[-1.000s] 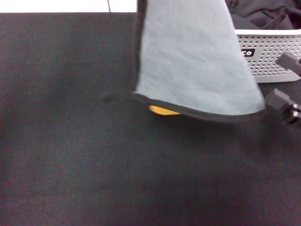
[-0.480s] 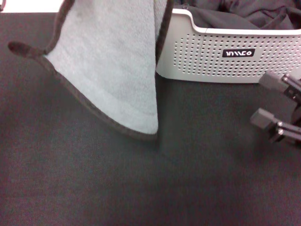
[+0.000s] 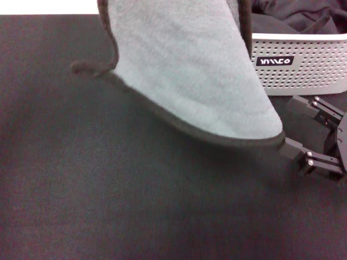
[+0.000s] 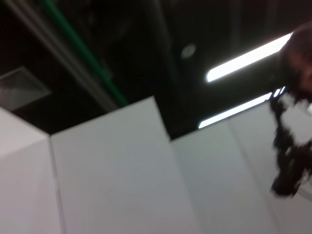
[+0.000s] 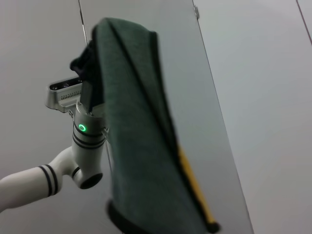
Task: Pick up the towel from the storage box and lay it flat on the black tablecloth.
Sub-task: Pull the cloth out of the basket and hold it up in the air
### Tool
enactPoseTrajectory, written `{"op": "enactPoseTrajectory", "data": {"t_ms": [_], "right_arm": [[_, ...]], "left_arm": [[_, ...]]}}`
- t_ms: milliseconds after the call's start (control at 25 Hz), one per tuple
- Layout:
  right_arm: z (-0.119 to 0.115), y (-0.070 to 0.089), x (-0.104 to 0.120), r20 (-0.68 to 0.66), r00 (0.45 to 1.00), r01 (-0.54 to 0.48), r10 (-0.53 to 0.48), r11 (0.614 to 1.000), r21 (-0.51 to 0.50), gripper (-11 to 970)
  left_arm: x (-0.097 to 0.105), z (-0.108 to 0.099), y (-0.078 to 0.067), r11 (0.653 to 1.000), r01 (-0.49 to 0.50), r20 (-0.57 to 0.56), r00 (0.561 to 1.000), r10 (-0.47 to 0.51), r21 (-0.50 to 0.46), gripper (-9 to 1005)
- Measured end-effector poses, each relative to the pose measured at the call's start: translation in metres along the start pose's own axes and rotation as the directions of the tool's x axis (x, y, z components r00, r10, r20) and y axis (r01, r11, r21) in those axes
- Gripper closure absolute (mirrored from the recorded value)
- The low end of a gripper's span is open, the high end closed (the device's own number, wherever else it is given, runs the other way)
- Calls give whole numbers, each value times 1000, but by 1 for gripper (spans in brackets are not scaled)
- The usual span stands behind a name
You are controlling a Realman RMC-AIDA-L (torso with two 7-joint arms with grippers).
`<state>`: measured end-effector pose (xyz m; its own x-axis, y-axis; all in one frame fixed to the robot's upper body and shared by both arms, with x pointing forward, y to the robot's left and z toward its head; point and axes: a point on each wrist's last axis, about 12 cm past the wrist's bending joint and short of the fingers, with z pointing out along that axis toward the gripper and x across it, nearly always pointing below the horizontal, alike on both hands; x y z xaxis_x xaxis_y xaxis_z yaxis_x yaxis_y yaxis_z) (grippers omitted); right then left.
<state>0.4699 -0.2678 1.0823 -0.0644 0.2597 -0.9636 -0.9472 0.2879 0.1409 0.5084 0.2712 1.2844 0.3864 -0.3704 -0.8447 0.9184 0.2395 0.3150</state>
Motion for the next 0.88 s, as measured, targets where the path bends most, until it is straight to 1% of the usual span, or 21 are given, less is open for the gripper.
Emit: {"op": "enactPoseTrajectory", "data": {"t_ms": [120,160,200,280,360,440,560,760,880], "right_arm": [[-1,1,1,-6,1000,-4,4,1000,0,90],[-2,2,2,-12,1000,-9,9,1000,-7,90],[-2,3,2,-15,1000,-13,13,1000,-12,90],[0,7,4,-28,999,-26,25,999,-42,91],[3,11,7,-51,998,-39,35,996,-81,91],[5,12,9,-63,998,-38,32,994,-104,93],[10,10,9,-56,998,-2,-4,995,-103,99],[32,3,8,-48,996,67,-75,986,-155,110],[41,3,13,-63,990,115,-128,979,-170,116]], "left_arm": [[2,-1,1,998,21,38,999,-23,56,973],[2,-1,1,998,21,38,999,-23,56,973],[3,0,3,992,34,45,998,-39,126,973],[3,-1,5,986,40,45,998,-48,162,973],[3,-1,9,982,51,40,997,-60,179,974],[3,-1,10,981,59,36,997,-67,184,975],[6,0,9,981,63,40,997,-71,183,975],[10,3,8,985,58,63,996,-69,164,974],[19,4,8,989,66,75,994,-76,136,974]]}}
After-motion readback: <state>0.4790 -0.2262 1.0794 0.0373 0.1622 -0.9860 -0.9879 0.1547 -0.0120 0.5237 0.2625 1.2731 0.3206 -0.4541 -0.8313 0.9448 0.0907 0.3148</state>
